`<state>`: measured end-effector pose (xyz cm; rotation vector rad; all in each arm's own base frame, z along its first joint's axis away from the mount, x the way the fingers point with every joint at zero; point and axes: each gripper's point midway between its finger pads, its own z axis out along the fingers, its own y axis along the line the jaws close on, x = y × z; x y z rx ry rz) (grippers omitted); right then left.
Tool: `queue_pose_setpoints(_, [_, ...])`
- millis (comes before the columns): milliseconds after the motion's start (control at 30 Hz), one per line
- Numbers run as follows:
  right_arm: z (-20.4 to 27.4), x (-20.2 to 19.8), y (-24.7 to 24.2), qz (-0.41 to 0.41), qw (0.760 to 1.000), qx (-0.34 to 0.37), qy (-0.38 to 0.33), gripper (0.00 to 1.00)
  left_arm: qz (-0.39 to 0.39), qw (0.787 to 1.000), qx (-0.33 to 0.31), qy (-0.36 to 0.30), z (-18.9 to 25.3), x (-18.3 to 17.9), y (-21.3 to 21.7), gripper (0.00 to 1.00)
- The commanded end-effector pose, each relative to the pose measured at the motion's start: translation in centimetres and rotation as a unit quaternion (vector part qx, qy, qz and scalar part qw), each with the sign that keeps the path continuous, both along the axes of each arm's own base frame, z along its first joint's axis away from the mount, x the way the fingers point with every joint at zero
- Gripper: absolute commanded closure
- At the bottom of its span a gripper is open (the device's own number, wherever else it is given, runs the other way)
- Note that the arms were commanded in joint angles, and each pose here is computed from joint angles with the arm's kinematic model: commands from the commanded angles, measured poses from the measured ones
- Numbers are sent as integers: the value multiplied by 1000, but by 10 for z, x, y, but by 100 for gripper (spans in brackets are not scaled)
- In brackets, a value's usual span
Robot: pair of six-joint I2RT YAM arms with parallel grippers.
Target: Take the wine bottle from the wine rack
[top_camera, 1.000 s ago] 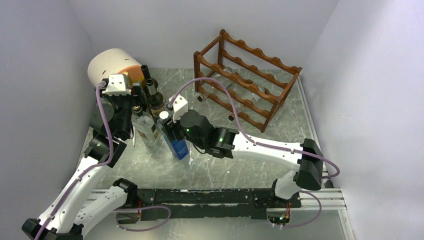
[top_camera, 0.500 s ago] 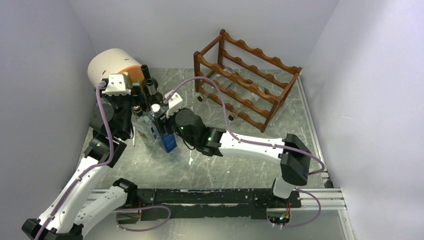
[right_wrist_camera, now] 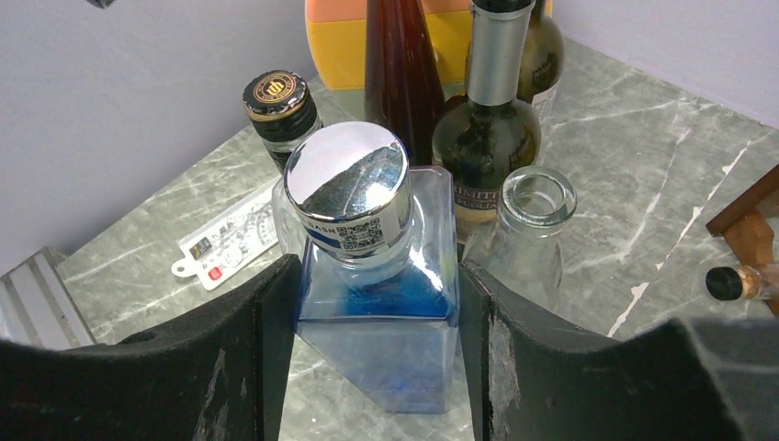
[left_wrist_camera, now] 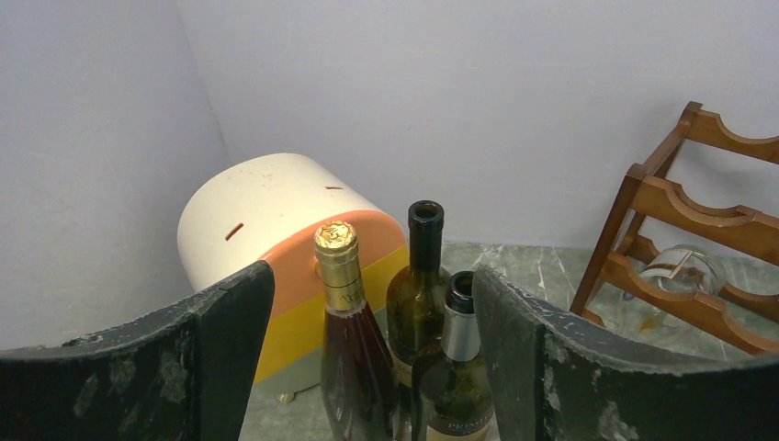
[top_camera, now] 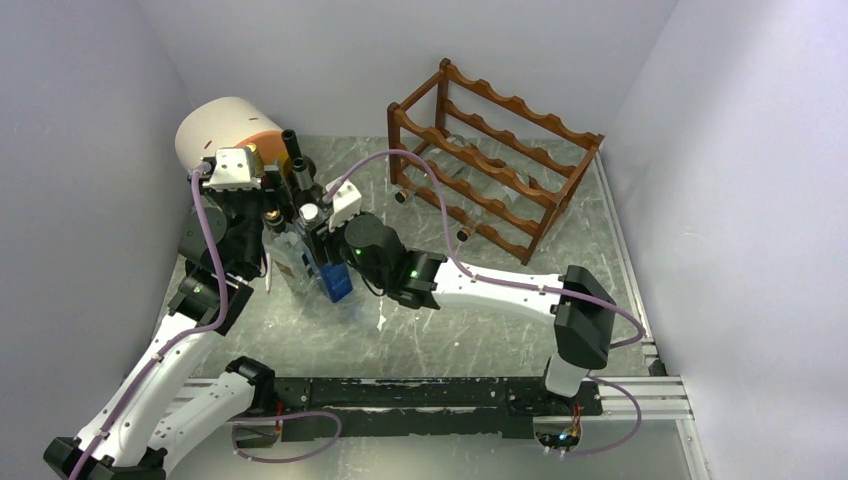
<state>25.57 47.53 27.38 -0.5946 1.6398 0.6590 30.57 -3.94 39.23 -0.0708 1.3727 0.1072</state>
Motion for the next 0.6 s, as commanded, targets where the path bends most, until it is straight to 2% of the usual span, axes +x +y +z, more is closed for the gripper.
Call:
queue_pose_setpoints(0, [39, 9, 4, -13, 999, 45, -14, 48, 6, 1000, -5, -14, 7, -2, 3, 17])
queue_pose_setpoints(67, [43, 8, 3, -14, 999, 47, -10, 44, 7, 1000, -4, -13, 6, -1, 3, 17])
queue_pose_setpoints(300, [51, 6, -2, -14, 999, 47, -4, 15, 15, 1000, -6, -20, 10, -5, 9, 17])
queue_pose_setpoints(567, [60, 1, -34, -31, 999, 17, -2, 7, 23, 1000, -4, -14, 6, -3, 11, 17])
